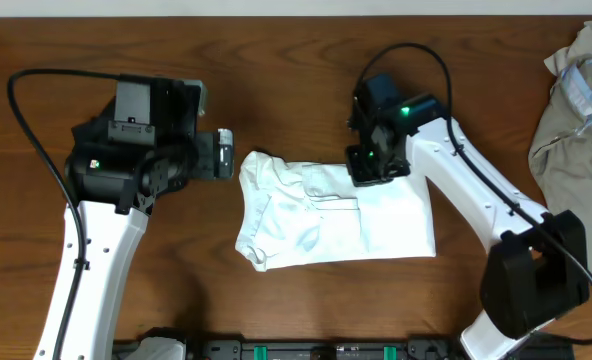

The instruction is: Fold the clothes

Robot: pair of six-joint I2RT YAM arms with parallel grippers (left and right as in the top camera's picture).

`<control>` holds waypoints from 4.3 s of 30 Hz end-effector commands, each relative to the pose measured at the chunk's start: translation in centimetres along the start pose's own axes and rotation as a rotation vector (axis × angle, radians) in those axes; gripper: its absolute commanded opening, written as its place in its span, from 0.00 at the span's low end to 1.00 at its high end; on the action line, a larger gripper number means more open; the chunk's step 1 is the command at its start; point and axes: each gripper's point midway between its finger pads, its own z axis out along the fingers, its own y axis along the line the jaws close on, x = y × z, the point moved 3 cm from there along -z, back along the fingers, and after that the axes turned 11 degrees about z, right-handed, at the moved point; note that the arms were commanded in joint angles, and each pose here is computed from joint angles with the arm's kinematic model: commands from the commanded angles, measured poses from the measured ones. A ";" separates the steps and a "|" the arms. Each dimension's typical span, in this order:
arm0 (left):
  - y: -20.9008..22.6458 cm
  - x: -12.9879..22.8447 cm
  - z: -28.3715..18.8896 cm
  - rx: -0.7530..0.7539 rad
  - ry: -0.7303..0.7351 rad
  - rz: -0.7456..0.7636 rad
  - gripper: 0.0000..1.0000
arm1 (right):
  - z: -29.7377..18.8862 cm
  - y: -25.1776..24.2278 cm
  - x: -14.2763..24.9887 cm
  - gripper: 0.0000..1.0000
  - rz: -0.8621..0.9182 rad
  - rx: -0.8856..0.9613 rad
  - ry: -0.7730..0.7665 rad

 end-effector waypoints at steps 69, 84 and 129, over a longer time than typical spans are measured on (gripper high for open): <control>-1.3 9.9 11.4 0.184 0.410 -0.362 0.98 | -2.3 -8.0 1.8 0.47 0.014 -0.432 -0.086; -1.3 13.1 17.5 0.242 0.309 -0.165 0.98 | -8.2 -7.3 2.9 0.58 -0.056 -0.423 -0.277; -8.5 6.0 6.9 0.253 0.358 0.064 0.06 | -7.9 -8.1 3.0 0.54 -0.042 -0.365 -0.272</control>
